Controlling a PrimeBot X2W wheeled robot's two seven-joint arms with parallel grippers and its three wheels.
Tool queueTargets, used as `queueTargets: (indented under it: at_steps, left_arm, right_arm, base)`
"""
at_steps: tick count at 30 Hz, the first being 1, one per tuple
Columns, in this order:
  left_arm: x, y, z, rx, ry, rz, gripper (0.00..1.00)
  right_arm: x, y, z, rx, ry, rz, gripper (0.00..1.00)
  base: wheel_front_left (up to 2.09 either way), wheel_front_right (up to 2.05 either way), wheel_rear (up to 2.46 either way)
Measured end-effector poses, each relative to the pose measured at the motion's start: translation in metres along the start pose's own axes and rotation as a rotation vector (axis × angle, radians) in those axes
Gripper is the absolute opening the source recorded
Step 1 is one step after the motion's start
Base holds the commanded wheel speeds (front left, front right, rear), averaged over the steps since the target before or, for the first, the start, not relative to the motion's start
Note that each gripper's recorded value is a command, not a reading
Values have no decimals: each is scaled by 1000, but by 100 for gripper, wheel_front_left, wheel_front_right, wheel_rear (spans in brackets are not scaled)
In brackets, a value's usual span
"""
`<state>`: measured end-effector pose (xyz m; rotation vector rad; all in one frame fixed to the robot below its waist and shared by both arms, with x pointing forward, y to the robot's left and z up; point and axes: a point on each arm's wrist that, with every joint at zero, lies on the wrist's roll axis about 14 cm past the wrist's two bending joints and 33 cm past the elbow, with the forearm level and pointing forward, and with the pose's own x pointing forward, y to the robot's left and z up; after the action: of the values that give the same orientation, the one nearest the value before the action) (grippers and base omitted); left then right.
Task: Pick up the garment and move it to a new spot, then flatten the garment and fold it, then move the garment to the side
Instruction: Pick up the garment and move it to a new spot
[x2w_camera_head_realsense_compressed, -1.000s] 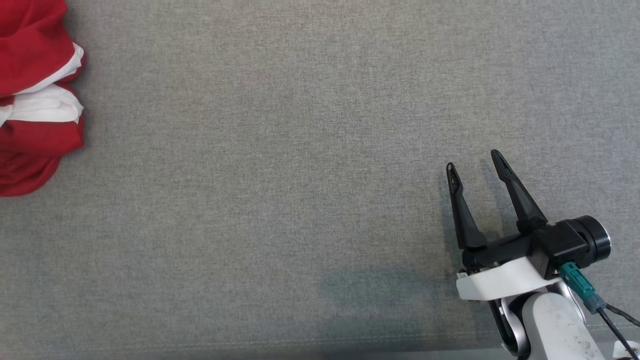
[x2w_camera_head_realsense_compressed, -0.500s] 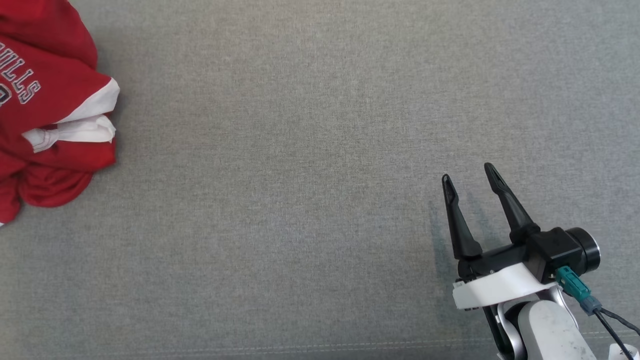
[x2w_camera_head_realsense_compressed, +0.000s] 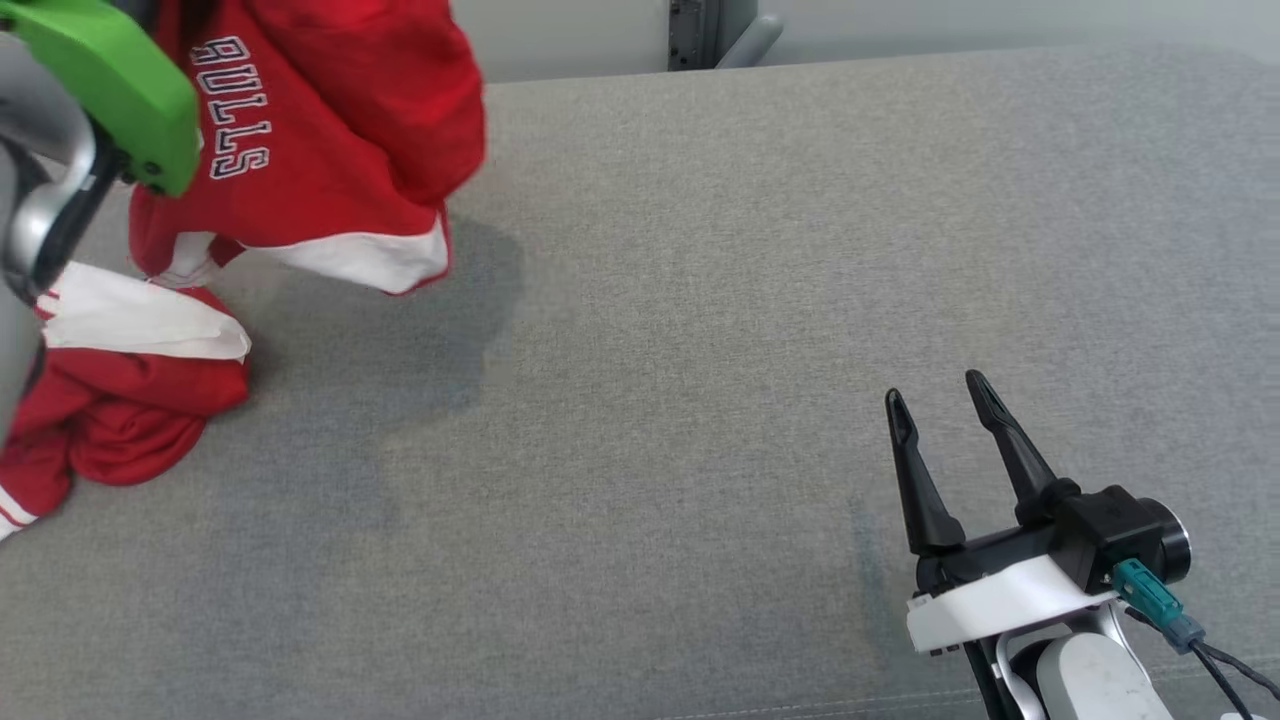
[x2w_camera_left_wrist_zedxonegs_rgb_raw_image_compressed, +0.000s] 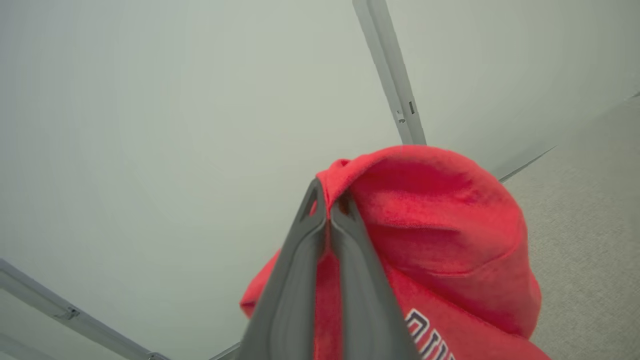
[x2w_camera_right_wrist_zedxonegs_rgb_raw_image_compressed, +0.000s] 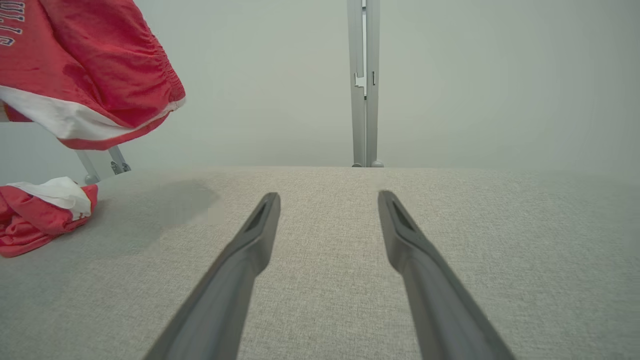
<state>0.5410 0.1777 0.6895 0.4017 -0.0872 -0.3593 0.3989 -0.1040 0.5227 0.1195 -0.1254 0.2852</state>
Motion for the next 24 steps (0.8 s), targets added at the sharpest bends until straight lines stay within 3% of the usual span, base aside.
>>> queueTargets:
  at_steps: [7,14,24]
  left_arm:
    - [17,-91,37,-50,-123,-222,0]
    - [13,-184,25,-165,-106,-440,0]
    - [20,-261,-17,-344,-11,-548,0]
  right_arm:
    - [-20,-16,15,-8,-30,-64,100]
    - [-40,-35,23,-23,-41,-136,100]
    - [-54,-49,24,-32,-34,-194,100]
  base:
    - [0,0,0]
    - [0,0,0]
    - [0,0,0]
